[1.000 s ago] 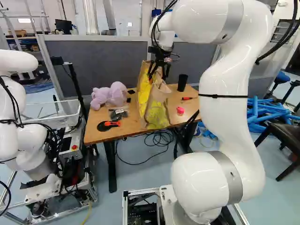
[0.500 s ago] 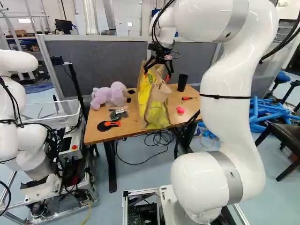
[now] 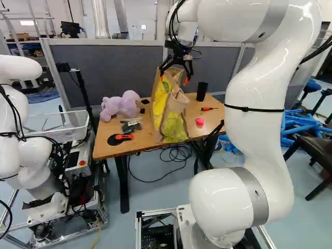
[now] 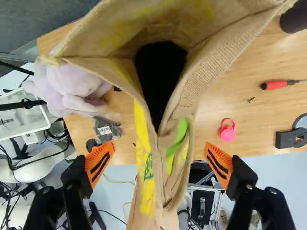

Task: Pick up the bag on the ground and place it on the table

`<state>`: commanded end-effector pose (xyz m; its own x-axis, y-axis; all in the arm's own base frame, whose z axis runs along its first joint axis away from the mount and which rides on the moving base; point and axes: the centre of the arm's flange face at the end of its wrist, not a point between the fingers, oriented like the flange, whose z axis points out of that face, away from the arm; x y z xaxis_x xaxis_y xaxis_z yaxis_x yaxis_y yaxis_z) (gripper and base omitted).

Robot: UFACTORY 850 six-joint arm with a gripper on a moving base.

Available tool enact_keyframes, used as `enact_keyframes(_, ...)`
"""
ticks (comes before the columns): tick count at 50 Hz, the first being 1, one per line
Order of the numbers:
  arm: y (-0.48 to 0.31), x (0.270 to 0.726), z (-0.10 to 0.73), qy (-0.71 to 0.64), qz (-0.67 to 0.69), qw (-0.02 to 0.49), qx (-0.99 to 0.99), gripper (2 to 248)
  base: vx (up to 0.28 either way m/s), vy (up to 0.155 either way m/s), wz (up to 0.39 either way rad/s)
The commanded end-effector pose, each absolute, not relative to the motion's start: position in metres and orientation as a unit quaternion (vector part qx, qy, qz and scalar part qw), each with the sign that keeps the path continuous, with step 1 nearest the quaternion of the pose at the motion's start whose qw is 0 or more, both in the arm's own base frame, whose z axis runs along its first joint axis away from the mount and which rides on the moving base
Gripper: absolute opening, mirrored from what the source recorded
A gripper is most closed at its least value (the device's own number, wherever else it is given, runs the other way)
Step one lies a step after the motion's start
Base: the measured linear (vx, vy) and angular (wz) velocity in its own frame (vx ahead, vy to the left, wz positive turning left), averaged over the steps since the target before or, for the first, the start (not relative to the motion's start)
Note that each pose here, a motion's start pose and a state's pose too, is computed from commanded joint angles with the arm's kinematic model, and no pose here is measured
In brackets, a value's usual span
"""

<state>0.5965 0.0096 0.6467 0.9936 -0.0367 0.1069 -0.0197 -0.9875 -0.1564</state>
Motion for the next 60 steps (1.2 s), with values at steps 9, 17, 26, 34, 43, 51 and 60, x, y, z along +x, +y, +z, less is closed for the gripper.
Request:
enact_keyframes(9,0.010,0.591,0.660,0.013,-0.067,0.078,-0.995,247,0.000,0.000,0.000)
enact_keyframes(17,0.010,0.586,0.672,0.012,-0.077,0.078,-0.994,247,0.000,0.000,0.000)
enact_keyframes(26,0.010,0.580,0.686,0.011,-0.089,0.078,-0.993,247,0.000,0.000,0.000)
enact_keyframes(34,0.010,0.575,0.698,0.011,-0.100,0.078,-0.992,247,0.000,0.000,0.000)
enact_keyframes(43,0.010,0.572,0.707,0.010,-0.108,0.078,-0.991,247,0.000,0.000,0.000)
enact_keyframes(51,0.010,0.572,0.707,0.010,-0.108,0.078,-0.991,247,0.000,0.000,0.000)
enact_keyframes(60,0.010,0.572,0.707,0.010,-0.108,0.078,-0.991,247,0.000,0.000,0.000)
